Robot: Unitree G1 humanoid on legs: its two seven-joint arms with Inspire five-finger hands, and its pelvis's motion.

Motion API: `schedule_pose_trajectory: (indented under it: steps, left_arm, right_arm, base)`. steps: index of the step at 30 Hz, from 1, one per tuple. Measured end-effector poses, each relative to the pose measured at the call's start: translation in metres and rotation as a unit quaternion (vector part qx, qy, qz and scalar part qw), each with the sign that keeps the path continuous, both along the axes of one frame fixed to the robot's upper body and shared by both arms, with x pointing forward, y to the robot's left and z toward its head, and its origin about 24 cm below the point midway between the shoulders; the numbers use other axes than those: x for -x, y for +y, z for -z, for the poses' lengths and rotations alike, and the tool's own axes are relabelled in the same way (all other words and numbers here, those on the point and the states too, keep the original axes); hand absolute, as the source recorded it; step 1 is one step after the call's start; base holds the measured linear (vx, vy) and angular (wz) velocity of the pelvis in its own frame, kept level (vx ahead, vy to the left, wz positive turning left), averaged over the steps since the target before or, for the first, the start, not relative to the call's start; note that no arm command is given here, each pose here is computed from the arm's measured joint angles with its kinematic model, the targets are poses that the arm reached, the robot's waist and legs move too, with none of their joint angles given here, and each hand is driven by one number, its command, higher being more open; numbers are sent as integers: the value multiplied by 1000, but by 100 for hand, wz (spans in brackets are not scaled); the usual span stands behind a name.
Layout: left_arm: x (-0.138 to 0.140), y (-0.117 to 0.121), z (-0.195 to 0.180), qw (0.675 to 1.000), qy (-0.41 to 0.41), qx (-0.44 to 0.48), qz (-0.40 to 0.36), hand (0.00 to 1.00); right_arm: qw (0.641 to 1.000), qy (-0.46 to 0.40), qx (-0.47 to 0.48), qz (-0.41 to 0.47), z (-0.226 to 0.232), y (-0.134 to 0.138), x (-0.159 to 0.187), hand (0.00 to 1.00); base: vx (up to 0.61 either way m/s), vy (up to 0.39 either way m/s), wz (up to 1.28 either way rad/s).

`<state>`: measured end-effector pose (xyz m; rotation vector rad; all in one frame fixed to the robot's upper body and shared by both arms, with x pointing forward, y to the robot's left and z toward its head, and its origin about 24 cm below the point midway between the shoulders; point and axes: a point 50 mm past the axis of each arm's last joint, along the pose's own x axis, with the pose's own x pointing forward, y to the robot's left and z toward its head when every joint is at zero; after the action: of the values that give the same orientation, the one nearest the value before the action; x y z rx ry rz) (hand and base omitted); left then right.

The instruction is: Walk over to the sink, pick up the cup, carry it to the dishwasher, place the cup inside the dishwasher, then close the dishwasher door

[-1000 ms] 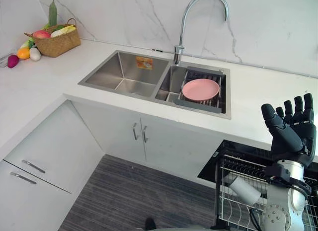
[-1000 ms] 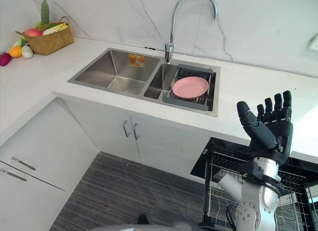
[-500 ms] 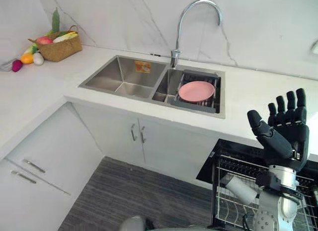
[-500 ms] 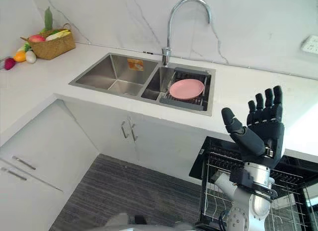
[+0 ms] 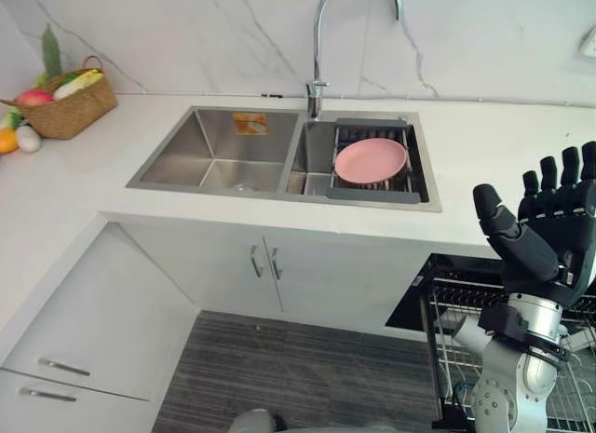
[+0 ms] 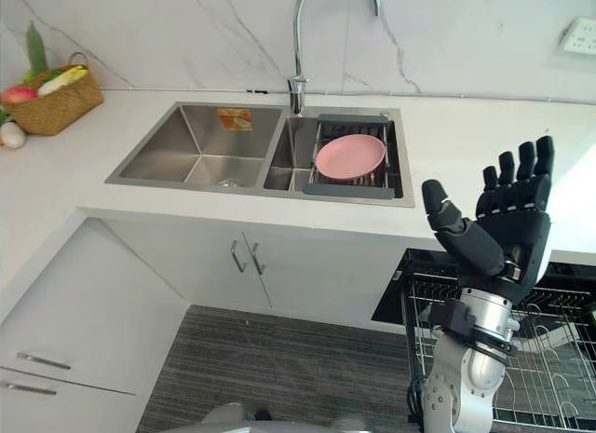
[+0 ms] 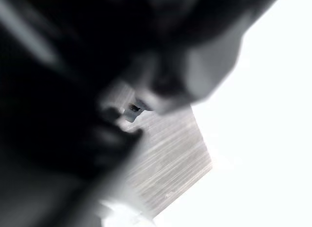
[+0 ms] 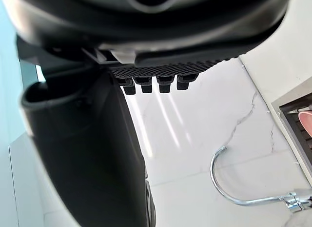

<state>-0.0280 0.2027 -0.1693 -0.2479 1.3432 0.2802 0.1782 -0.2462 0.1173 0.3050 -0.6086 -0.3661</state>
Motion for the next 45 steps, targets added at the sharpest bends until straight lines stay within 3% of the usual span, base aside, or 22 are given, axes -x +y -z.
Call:
schedule_pose_trajectory:
  steps: [14, 16, 25, 32, 43, 45]
  left_arm:
    - [5, 9, -2, 997, 25, 2, 73, 100]
    - [9, 14, -3, 997, 33, -4, 73, 100]
    - [13, -2, -1, 998, 34, 4, 53, 100]
    - [-7, -11, -1, 999, -23, -26, -10, 100]
    - [-5, -5, -2, 998, -19, -43, 49, 100]
    - [-4, -3, -2, 997, -16, -44, 60, 100]
  right_arm:
    - [999, -26, 17, -11, -10, 5, -2, 100]
    - [999, -32, 26, -14, -12, 4, -3, 100]
    - [999, -27, 31, -34, -12, 10, -8, 100]
    - [998, -33, 51, -21, -18, 5, -9, 100]
    - [997, -15, 66, -37, -14, 5, -15, 100]
    - [993, 9, 116, -33, -14, 9, -17, 100]
  base:
    - [156, 30, -16]
    - [195, -174, 2]
    - [38, -131, -15]
    - [93, -24, 18]
    - [168, 76, -13]
    - [118, 47, 8]
